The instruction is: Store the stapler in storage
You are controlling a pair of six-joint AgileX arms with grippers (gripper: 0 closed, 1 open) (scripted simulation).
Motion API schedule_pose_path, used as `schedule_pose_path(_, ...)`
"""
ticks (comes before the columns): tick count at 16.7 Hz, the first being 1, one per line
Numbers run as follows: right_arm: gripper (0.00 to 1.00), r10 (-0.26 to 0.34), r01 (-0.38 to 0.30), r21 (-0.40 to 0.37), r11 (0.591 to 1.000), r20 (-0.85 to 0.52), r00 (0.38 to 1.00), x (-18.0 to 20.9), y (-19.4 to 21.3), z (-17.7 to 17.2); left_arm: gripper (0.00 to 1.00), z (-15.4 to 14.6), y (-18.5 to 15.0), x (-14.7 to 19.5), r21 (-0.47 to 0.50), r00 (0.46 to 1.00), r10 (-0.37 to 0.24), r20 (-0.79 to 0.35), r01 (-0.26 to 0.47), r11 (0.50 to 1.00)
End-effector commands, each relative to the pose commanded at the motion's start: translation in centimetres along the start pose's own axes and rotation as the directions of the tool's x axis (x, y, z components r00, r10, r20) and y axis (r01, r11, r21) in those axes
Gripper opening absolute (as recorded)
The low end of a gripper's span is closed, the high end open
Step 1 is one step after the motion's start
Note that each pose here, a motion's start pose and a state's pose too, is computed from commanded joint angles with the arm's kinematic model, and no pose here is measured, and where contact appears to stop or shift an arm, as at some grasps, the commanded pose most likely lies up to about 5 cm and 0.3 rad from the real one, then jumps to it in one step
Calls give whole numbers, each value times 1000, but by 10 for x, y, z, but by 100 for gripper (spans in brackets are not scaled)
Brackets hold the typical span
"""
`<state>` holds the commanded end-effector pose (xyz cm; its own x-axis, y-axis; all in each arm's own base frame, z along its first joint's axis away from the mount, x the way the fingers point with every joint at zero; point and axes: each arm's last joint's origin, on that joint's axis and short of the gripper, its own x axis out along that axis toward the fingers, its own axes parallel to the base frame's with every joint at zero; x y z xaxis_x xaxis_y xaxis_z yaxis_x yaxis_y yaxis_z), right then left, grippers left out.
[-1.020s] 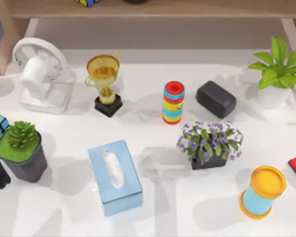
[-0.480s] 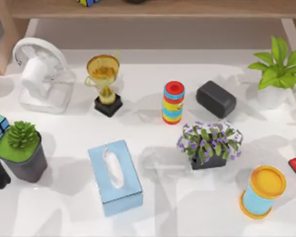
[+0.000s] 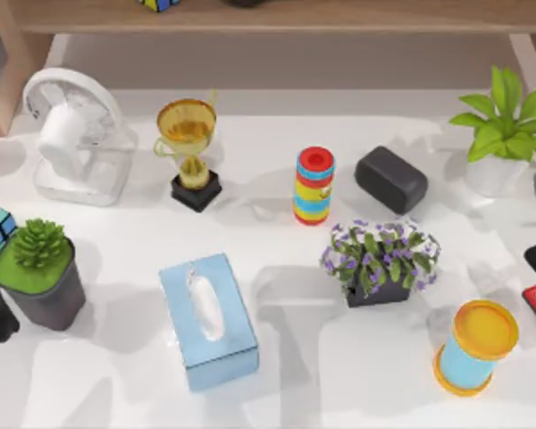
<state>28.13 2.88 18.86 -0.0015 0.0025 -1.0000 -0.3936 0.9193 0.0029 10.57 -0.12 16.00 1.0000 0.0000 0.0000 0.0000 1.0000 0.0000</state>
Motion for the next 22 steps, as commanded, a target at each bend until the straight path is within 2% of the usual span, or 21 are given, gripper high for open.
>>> schedule_pose_path(6,100,1,-1,2,1000,0,1000,5,-4,1,100,0,0,0,0,1000,0,0,0,1000)
schedule_pose_path(11,100,-3,3,2,1000,0,1000,40,-16,4,100,0,0,0,0,1000,0,0,0,1000)
schedule_pose_path(15,100,-2,2,1,1000,-1,1000,66,-6,1,100,0,0,0,0,1000,0,0,0,1000)
schedule_pose_path(21,100,0,0,0,1000,0,1000,70,0,0,100,0,0,0,0,1000,0,0,0,1000)
schedule_pose_path(22,92,0,0,0,1000,0,1000,70,0,0,100,0,0,0,0,1000,0,0,0,1000)
